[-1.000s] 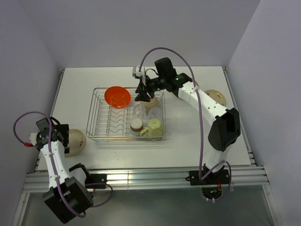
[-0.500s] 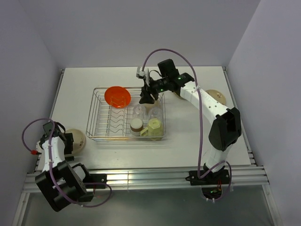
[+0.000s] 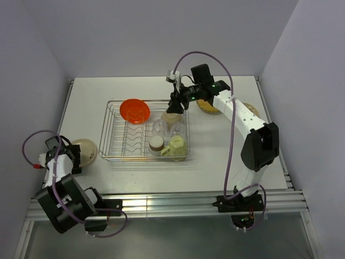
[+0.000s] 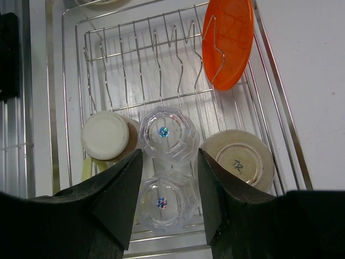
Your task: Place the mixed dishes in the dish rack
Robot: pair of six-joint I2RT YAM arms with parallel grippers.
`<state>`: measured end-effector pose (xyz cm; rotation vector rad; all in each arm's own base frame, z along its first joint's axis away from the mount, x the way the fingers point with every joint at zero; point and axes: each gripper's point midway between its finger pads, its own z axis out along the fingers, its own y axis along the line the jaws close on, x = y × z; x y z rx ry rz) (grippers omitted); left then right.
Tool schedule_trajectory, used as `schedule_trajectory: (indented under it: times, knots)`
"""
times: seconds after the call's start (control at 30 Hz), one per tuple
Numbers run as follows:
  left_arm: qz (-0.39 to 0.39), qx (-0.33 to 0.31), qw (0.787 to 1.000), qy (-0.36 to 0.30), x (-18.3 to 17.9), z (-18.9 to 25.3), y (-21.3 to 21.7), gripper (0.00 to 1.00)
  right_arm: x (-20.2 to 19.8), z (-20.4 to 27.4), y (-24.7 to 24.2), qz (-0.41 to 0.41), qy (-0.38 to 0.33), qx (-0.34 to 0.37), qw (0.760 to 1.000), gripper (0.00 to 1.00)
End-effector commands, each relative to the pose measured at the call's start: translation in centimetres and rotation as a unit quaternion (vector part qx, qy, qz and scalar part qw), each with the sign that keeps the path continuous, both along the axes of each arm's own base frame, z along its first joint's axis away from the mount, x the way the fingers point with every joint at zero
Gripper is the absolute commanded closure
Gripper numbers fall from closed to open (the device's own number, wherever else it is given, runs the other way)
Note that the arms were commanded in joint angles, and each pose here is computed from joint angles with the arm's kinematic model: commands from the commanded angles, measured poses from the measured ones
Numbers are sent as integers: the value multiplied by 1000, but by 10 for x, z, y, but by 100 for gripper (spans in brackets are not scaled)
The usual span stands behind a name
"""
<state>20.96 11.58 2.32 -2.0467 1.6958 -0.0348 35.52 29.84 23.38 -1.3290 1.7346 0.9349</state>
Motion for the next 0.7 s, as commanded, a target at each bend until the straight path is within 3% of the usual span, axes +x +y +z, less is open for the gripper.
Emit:
schedule_trajectory:
  times: [0.0,0.37,0.67]
  knots:
    - [-45,-20,999,-12,11,-23,-8,18,-3,23,-7,1,-18,25,1000,47]
    - [-126,-69,988,-63,62,-33,-10,24,6,20,-26,-15,0,44,999,48]
    - [-158,-91,975,-128,76,-38,-15,24,-4,27,-36,-2,-1,63,998,48]
